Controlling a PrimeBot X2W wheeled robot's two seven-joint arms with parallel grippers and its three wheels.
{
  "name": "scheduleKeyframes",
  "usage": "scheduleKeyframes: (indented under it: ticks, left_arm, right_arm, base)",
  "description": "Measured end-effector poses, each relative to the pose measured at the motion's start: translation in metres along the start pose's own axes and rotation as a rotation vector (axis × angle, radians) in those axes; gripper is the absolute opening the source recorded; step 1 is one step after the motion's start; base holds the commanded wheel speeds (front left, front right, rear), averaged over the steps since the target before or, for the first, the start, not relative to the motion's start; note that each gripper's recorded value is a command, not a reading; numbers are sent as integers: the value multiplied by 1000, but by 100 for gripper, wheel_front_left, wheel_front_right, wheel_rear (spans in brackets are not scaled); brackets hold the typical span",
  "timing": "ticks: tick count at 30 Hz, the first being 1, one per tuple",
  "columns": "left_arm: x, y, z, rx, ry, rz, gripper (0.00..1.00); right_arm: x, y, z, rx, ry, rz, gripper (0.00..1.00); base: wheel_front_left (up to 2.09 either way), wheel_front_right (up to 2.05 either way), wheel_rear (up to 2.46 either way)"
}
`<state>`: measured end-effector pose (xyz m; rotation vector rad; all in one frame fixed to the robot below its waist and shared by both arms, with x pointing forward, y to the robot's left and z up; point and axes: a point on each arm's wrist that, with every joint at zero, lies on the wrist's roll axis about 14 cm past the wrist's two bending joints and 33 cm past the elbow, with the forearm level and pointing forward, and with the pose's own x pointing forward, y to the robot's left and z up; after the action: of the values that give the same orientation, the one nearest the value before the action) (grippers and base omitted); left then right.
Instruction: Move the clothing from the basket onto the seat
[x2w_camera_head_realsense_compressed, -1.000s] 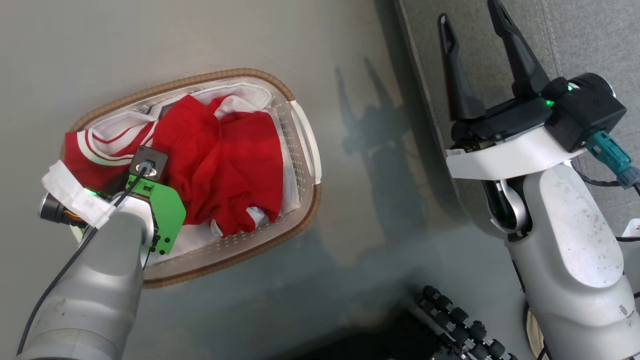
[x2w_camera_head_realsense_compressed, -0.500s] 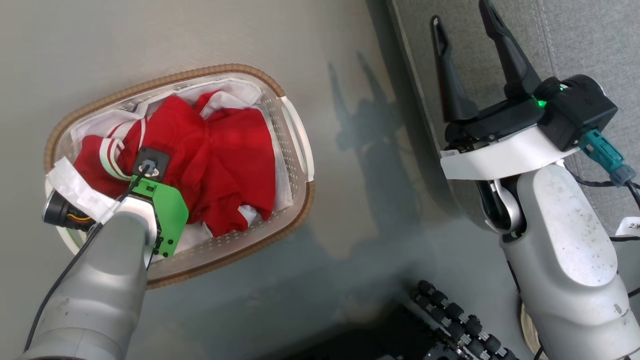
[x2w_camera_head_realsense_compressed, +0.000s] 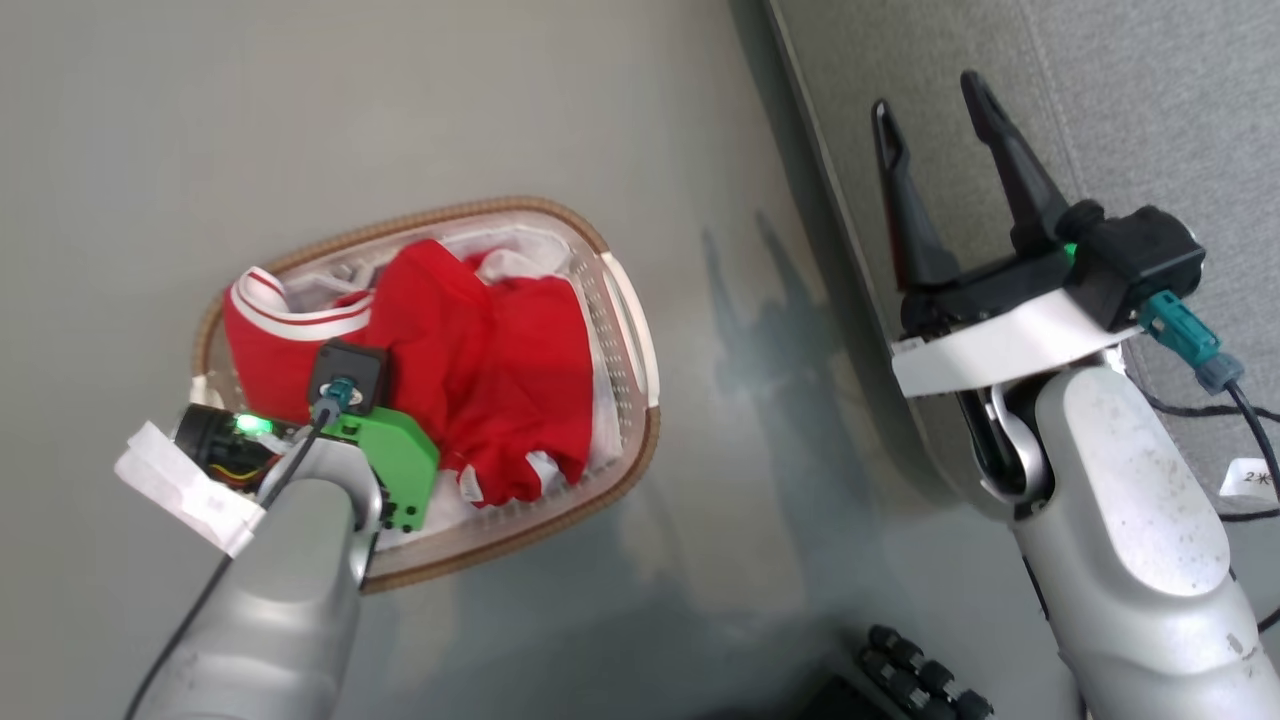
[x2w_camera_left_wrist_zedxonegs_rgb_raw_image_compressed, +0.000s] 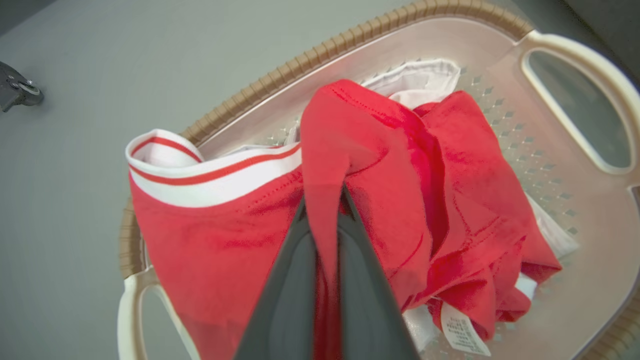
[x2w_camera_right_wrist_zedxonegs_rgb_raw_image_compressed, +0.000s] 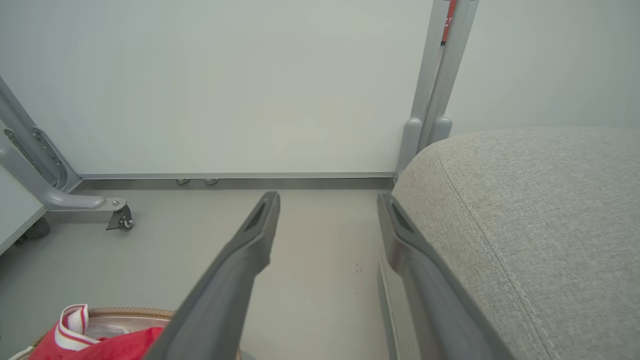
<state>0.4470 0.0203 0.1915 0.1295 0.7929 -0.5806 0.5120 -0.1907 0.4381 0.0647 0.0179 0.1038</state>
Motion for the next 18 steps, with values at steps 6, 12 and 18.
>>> scheduleKeyframes:
  ticks: [6, 12, 18]
  left_arm:
    - [-34, -4, 60, -61, -226, 33, 0]
    - [-85, -9, 105, -85, -417, 57, 0]
    - [-146, -11, 167, -76, -662, 79, 0]
  right_arm:
    - [-18, 9, 13, 2, -4, 20, 100]
    - [-39, 18, 29, 6, -18, 36, 100]
    - [-56, 33, 46, -8, -44, 82, 100]
  base:
    - [0, 0, 0]
    - [0, 0, 0]
    - [0, 0, 0]
